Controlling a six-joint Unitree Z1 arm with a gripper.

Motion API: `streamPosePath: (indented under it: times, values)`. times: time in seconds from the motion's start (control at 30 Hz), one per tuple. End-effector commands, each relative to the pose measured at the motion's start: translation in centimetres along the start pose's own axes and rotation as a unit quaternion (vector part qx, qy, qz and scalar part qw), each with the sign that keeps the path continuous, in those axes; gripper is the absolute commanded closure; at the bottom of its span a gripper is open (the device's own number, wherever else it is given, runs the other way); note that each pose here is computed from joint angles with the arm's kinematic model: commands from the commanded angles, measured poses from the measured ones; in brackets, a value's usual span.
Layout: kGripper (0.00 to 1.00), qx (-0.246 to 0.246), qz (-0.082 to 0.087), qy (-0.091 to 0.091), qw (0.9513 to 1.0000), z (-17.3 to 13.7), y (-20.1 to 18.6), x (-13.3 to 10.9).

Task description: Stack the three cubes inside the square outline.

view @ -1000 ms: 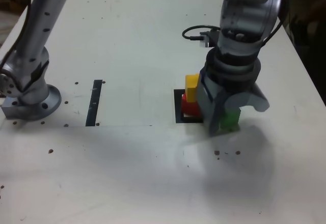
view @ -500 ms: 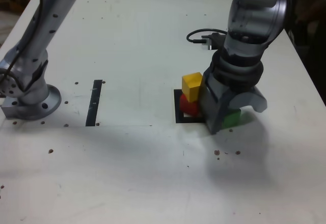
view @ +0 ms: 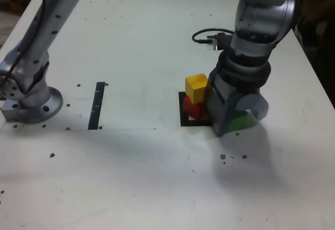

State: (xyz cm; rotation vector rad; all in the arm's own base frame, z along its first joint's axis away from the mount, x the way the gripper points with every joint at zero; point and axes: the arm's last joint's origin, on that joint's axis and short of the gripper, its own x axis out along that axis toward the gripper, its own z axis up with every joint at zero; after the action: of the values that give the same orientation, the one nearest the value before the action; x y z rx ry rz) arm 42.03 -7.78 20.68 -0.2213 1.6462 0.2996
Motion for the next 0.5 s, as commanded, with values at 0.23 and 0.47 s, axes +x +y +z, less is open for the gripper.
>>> streamPosePath:
  times: [0.23,0.47]
  values:
    - [0.7,-0.001,-0.006,-0.006,1.0,0.48,-0.19,0.47]
    - [0.85,0.002,0.004,-0.015,0.9999,0.48,-0.1,-0.31]
